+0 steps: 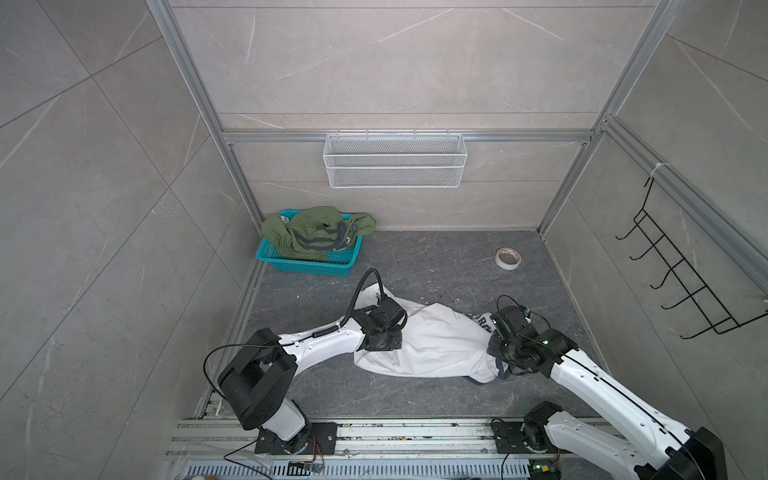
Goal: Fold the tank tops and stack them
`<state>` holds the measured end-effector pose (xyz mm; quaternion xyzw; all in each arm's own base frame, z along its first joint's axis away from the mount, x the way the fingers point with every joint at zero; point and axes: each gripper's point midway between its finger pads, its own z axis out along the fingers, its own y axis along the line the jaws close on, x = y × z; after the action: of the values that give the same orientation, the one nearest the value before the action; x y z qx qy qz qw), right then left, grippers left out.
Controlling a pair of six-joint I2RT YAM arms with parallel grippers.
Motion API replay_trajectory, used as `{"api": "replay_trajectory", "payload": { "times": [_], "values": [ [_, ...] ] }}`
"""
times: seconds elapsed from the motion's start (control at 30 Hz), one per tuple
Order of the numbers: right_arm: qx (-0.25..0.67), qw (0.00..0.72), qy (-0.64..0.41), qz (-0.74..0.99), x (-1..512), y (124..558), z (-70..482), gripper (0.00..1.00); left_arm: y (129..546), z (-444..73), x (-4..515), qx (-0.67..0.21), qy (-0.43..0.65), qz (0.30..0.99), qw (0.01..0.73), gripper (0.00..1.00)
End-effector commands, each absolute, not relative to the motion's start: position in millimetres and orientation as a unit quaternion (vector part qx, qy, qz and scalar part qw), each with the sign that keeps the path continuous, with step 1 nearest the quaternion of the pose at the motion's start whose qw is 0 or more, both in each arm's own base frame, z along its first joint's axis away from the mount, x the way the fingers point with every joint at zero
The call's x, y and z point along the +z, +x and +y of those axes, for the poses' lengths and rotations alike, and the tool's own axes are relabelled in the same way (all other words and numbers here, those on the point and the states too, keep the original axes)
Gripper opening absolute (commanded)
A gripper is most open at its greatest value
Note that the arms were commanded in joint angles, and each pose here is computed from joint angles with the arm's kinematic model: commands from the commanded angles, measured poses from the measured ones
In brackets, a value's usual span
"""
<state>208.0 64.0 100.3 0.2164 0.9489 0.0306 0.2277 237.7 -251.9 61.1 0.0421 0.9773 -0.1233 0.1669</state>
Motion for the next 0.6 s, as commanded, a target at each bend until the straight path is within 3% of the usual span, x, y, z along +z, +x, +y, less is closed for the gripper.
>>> {"api": "replay_trajectory", "payload": {
  "times": [0.0,0.27,0.57],
  "values": [
    [0.023,0.251,0.210,0.945,115,213,59,0.00,246,-240,94,-0.099,0.059,0.971,0.211,0.00],
    [0.034,0.314,0.192,0.929,166,232,59,0.00,262,-208,173,-0.046,0.082,0.945,0.314,0.00],
    [0.101,0.491,0.113,0.858,348,266,73,0.00,269,-154,380,-0.002,0.101,0.854,0.511,0.00]
  ]
}}
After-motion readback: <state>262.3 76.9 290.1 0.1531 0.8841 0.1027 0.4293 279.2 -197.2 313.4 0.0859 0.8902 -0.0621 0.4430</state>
